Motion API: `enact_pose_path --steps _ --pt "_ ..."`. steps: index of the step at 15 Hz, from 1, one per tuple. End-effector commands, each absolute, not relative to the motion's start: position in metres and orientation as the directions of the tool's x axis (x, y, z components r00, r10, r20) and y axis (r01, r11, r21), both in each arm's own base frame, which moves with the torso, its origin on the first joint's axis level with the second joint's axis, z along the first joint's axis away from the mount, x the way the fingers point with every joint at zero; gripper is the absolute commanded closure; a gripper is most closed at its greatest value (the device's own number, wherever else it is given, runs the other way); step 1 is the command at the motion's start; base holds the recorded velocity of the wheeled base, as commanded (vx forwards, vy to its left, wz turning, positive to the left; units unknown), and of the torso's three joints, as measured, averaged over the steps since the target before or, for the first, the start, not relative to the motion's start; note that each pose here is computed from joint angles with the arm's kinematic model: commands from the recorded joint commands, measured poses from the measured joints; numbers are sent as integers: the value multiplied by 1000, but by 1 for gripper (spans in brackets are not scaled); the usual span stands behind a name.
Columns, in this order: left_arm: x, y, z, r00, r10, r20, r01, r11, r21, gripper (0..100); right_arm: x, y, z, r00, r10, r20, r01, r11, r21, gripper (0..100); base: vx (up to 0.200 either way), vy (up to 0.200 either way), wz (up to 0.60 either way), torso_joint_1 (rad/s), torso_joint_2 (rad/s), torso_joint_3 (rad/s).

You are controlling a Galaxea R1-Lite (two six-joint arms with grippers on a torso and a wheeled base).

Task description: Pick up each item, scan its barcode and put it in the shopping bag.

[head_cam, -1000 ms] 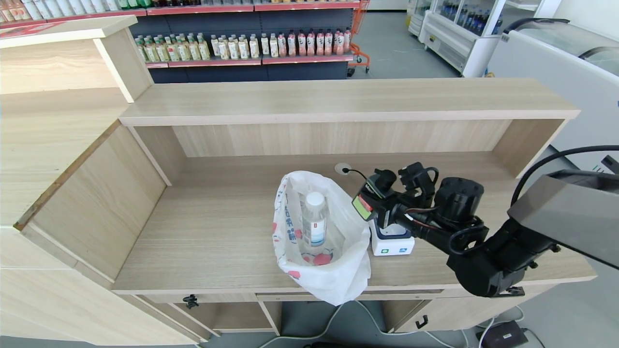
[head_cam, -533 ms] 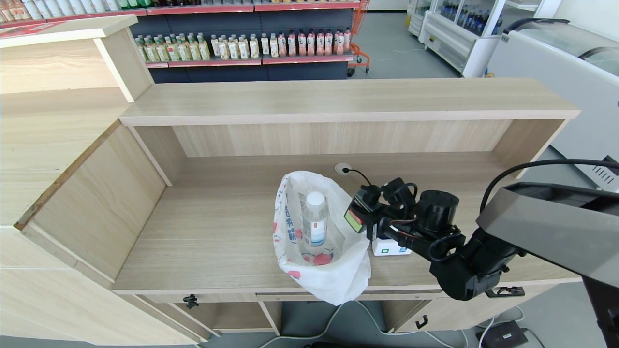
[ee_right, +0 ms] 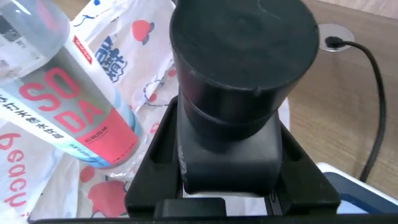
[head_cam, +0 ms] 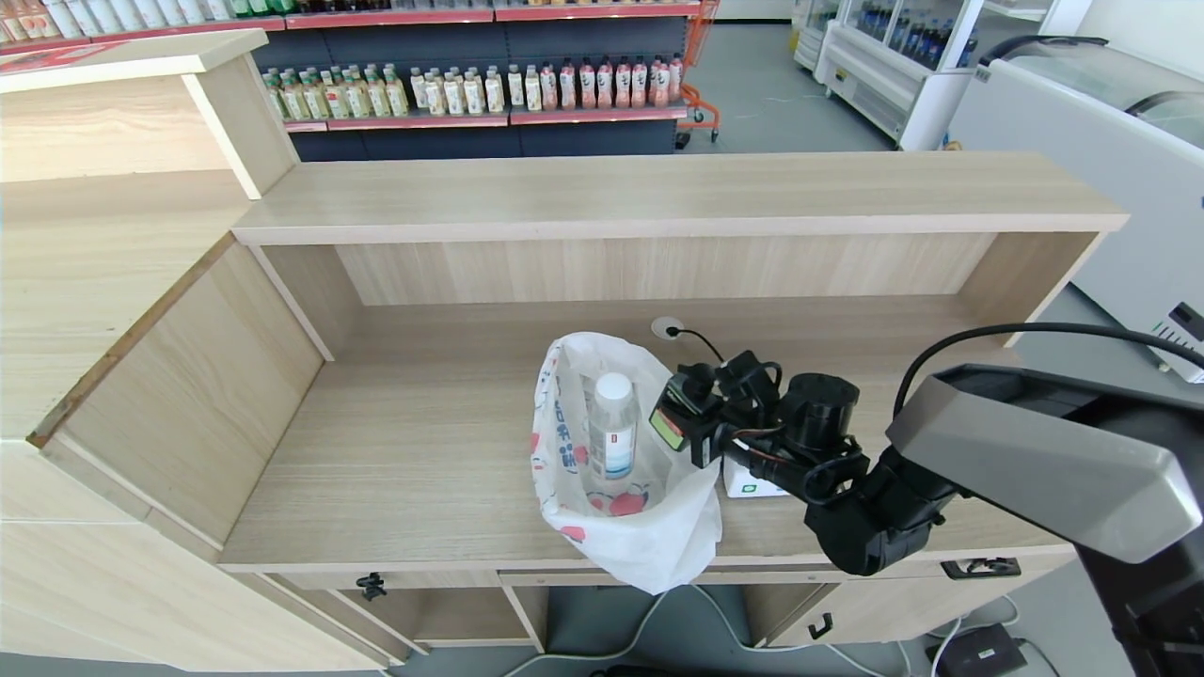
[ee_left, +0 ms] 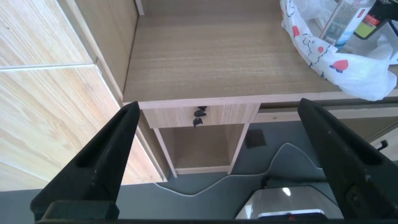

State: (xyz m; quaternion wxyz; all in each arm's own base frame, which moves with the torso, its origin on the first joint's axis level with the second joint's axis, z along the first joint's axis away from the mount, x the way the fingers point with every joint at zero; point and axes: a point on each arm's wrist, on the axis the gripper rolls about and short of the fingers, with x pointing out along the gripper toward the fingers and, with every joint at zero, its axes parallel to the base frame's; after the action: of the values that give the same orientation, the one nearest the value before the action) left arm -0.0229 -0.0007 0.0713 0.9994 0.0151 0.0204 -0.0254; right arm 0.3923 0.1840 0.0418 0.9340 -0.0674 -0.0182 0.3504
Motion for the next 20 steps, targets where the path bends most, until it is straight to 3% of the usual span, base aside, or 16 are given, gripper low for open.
enact_pose_path --steps 1,7,18,19,20 --pt "-23 -1 71 998 -51 -41 52 998 29 0 392 190 40 741 672 -13 -666 732 -140 100 0 0 0 0 0 0" --pt "-23 -1 71 998 -51 -41 52 998 29 0 394 195 20 733 679 -48 -678 721 -144 100 0 0 0 0 0 0" --pt "-23 -1 71 998 -51 -41 52 998 29 0 396 197 13 728 682 -70 -683 715 -149 100 0 0 0 0 0 0" --pt "-23 -1 71 998 -51 -41 52 998 29 0 396 197 14 730 681 -66 -682 716 -150 0 0 0 0 0 0 0" --pt "-23 -1 71 998 -51 -41 52 998 29 0 396 197 14 729 682 -64 -683 715 -149 0 0 0 0 0 0 0"
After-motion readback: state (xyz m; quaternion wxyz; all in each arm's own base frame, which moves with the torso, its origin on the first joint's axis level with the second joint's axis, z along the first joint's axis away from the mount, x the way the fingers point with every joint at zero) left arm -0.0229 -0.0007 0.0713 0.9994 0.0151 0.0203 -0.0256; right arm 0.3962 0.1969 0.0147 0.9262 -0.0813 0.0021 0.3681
